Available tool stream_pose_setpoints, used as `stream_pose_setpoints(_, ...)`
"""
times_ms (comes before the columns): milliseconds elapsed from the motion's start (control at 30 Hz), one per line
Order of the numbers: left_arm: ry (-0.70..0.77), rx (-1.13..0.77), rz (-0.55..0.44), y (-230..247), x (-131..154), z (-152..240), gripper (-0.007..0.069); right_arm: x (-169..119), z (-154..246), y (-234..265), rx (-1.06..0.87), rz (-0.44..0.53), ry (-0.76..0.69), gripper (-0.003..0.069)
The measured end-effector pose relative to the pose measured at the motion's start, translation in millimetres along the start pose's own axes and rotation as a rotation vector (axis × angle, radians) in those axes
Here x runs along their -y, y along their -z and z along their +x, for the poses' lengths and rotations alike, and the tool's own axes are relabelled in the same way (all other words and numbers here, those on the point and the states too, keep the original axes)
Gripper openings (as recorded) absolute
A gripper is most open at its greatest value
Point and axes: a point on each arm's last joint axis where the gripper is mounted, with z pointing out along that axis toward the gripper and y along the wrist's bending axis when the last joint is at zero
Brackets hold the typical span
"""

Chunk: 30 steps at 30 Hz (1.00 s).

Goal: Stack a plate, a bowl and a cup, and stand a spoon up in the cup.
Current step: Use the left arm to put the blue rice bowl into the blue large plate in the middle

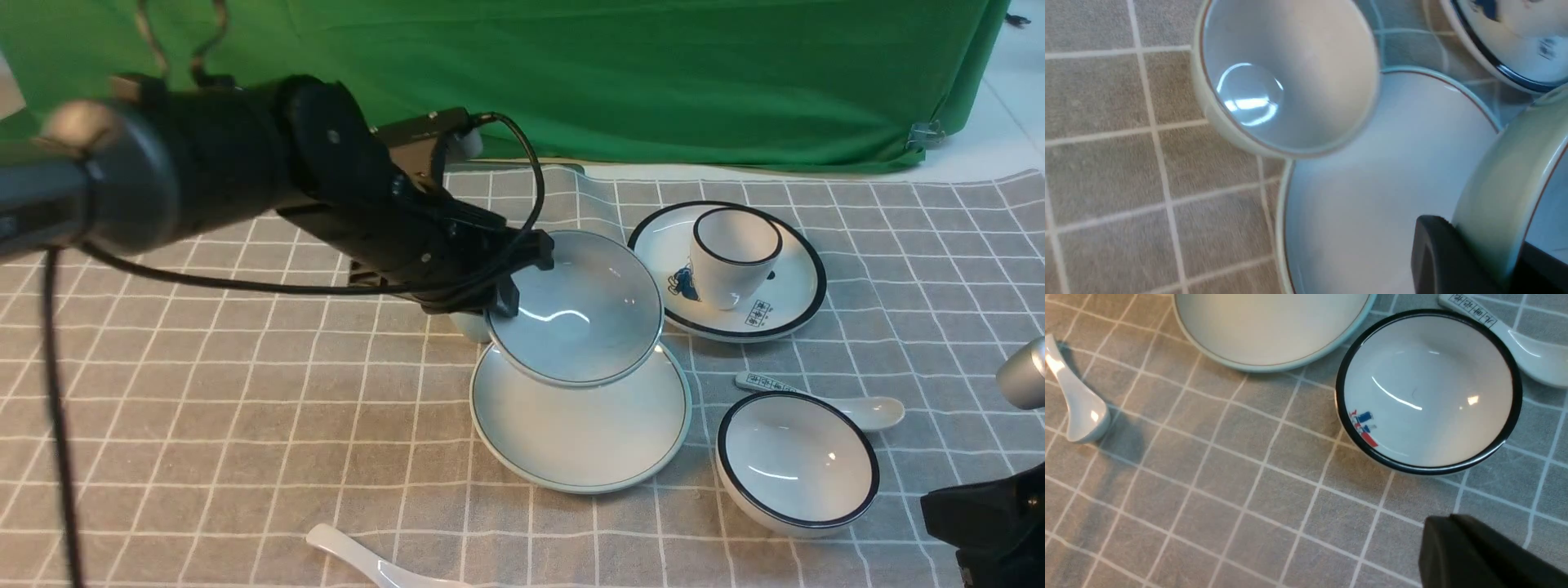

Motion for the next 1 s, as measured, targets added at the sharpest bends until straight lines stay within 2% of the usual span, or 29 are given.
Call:
stream_pose_setpoints(267,0.044,-0.079,-0.018,-37,-12,8,0.0032,0,1,0,-0.012,-0.003,-0.001,0.0032)
stream_pose_setpoints(767,0.114,-0.145,0.008,-51,-13,15,0.0035,0,0,0,0.0,0.0,-0.001,0.0035)
stream_pose_setpoints(867,0.114,-0.144,0.008,-51,-13,15,0.0054,0,0,0,0.0,0.0,-0.001,0.0035)
stream_pose_setpoints(1000,0.116,-0.135,0.009,-51,-13,14,0.0136,0,0,0,0.0,0.0,-0.001,0.0043)
